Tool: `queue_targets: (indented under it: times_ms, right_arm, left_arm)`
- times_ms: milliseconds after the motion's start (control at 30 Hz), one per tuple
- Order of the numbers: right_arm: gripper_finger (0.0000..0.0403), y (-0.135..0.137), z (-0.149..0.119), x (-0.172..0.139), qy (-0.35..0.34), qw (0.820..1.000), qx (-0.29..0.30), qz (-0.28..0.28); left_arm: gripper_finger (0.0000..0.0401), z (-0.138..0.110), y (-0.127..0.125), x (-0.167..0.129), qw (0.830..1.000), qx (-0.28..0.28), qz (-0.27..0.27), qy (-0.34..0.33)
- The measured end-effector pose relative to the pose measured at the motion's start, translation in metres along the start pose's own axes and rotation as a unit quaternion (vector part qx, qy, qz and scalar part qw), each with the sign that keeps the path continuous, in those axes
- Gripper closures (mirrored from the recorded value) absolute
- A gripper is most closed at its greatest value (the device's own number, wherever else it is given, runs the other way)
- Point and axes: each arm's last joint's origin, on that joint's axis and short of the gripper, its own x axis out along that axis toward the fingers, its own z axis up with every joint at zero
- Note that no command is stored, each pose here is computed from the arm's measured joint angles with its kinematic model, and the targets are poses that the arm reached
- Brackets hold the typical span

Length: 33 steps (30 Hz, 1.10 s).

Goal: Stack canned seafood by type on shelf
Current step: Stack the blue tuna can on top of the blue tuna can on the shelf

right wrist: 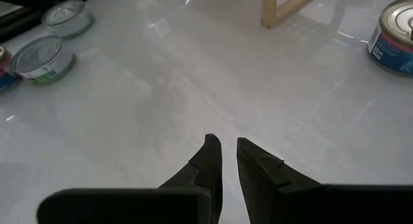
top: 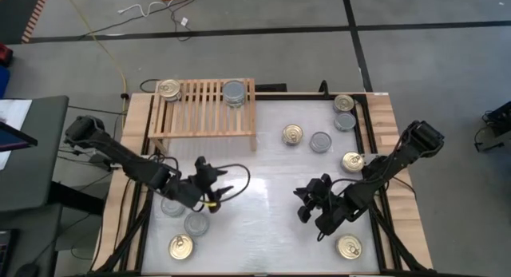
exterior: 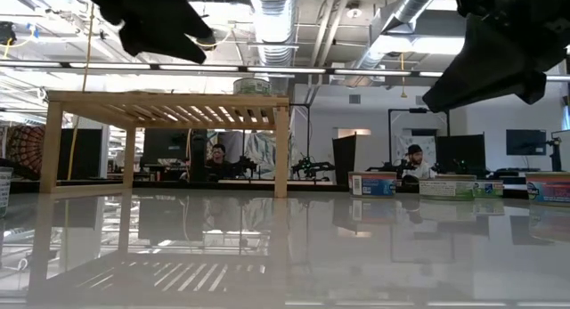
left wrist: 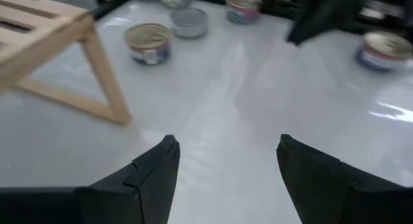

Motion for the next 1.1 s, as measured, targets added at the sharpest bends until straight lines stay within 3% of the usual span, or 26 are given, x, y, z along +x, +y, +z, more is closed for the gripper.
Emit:
queue_targets:
  times_ms: [233,333,433,767,900,1100]
  right_arm:
    - [0.0329,-0.001,-0.001,0.001,0.022,1.000,0.011,0.002]
    - [0.0335,-0.005,-0.003,0.002,0.058,0.998,0.028,-0.007]
    - [0.0341,-0.010,-0.005,0.003,0.120,0.992,0.037,-0.014]
    - [0.0373,-0.020,0.008,-0.031,0.296,0.950,0.096,-0.012]
    - [0.0392,-0.013,0.017,-0.065,0.351,0.931,0.096,-0.036]
    - [0.0385,-0.001,0.006,-0.109,0.415,0.898,0.117,-0.089]
  left_arm:
    - [0.0152,-0.006,-0.003,-0.004,1.000,0.004,-0.006,0.017]
    - [0.0152,-0.007,-0.005,-0.004,1.000,-0.021,-0.007,0.019]
    - [0.0152,-0.011,-0.013,0.002,1.000,0.010,-0.019,0.009]
    - [0.0152,-0.019,-0.052,0.026,0.985,0.108,-0.122,-0.064]
    - [0.0152,-0.017,-0.057,0.027,0.975,0.115,-0.175,-0.072]
    - [0.0152,-0.014,-0.056,0.028,0.976,0.099,-0.178,-0.080]
